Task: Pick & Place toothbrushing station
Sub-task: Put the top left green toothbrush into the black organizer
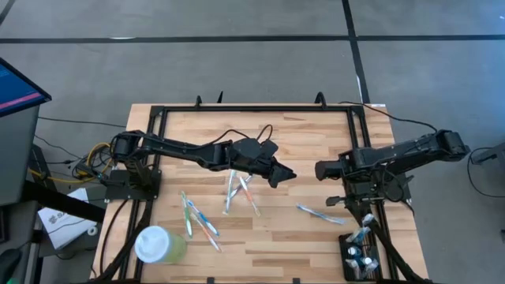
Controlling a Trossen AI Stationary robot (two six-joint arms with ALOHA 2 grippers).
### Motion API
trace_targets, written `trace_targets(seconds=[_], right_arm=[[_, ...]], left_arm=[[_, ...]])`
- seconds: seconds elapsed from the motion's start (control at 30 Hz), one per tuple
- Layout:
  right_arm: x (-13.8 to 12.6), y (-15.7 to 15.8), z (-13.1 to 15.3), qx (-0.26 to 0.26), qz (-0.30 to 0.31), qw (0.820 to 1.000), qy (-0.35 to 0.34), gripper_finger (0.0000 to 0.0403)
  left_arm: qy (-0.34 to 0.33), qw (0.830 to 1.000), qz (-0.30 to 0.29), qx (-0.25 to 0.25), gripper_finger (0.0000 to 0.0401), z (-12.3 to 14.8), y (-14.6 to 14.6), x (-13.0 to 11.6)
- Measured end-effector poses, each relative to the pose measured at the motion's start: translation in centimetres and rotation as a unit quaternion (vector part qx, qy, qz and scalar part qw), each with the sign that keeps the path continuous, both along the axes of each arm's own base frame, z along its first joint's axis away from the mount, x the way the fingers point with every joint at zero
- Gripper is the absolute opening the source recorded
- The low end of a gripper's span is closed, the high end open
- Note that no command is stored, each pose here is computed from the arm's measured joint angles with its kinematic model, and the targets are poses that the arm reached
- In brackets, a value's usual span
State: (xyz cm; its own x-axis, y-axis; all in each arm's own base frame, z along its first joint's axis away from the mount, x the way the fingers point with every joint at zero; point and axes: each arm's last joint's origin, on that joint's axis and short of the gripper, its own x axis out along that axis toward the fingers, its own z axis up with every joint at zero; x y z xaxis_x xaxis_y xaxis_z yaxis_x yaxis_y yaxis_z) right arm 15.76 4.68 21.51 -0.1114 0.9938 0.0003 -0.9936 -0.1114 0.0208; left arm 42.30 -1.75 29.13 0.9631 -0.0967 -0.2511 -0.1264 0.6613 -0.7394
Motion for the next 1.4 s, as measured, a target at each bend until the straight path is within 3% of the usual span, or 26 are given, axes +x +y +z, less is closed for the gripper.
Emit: trace_targets(seconds=[0.5, 1.0, 1.4], right_arm=[[-0.1, 0.0, -3.6, -0.003, -0.001, 1.0, 0.027, 0.0006], [-1.1, -0.3, -4.6, -0.001, -0.006, 1.0, 0.015, 0.0022], [-1.4, 0.7, -4.6, -0.001, 0.027, 1.0, 0.006, 0.0043]], left_arm=[[0.019, 1.0, 0.002, 0.004, 0.0167, -1.0, 0.3, -0.2], [0.021, 1.0, -0.005, 0.003, 0.0167, -1.1, 0.5, -0.3], [0.022, 1.0, -0.011, 0.012, 0.0167, -1.1, 0.8, -0.3]])
